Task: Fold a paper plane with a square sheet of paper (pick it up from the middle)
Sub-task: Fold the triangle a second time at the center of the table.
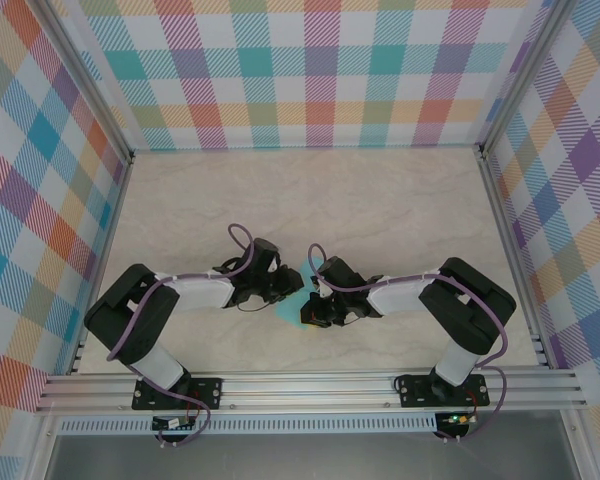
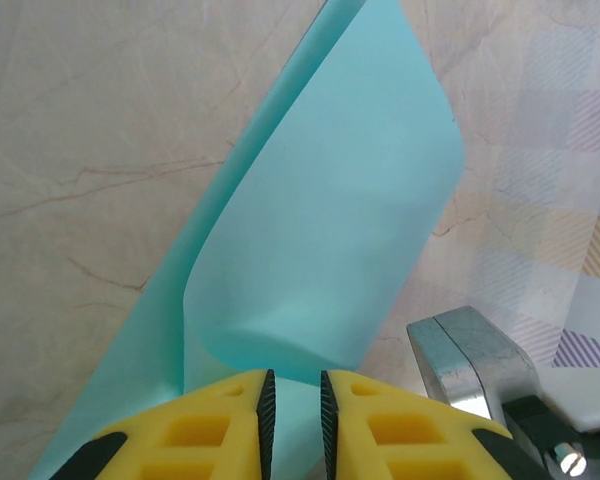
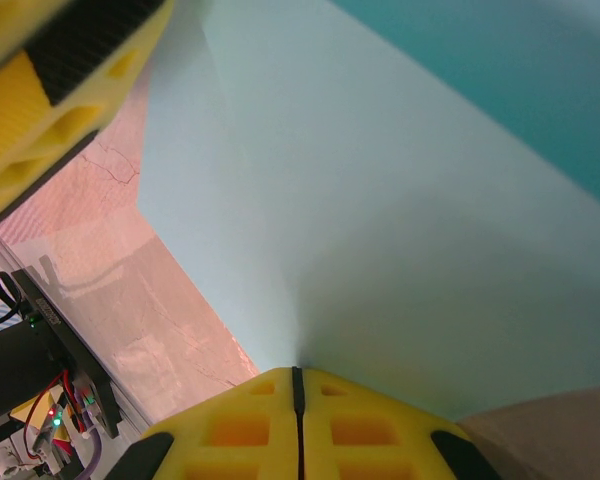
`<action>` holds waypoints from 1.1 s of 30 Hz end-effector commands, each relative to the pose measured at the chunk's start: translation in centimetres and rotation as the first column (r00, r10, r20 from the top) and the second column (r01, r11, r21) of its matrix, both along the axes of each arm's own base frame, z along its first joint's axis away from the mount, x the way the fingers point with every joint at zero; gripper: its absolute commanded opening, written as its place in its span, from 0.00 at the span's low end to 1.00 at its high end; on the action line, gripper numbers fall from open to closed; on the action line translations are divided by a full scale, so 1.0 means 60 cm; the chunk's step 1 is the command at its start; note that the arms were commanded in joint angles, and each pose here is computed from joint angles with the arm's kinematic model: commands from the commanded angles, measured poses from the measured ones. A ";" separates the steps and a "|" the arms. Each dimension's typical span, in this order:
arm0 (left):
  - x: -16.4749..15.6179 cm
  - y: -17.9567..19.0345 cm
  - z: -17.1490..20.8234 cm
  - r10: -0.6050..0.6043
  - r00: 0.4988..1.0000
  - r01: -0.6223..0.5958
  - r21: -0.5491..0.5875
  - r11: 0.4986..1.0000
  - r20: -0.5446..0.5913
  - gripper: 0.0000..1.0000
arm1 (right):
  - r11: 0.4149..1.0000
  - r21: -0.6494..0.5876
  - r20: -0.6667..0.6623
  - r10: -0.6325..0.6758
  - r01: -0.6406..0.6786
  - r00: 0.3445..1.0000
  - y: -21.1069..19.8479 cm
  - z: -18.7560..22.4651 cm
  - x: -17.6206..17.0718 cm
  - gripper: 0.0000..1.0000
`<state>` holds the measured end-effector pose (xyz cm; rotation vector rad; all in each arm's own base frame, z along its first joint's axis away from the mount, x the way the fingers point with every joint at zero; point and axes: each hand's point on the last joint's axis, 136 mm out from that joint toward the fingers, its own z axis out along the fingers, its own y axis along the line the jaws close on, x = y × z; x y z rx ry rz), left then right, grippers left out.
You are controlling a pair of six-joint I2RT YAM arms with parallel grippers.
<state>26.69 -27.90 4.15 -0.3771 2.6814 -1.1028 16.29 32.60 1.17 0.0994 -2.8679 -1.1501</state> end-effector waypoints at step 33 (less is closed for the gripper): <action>0.055 0.044 -0.054 0.049 0.999 -0.048 0.150 0.987 0.001 0.20 | 0.973 -0.229 -0.118 -0.010 -0.017 0.993 -0.083 -0.075 -0.059 0.05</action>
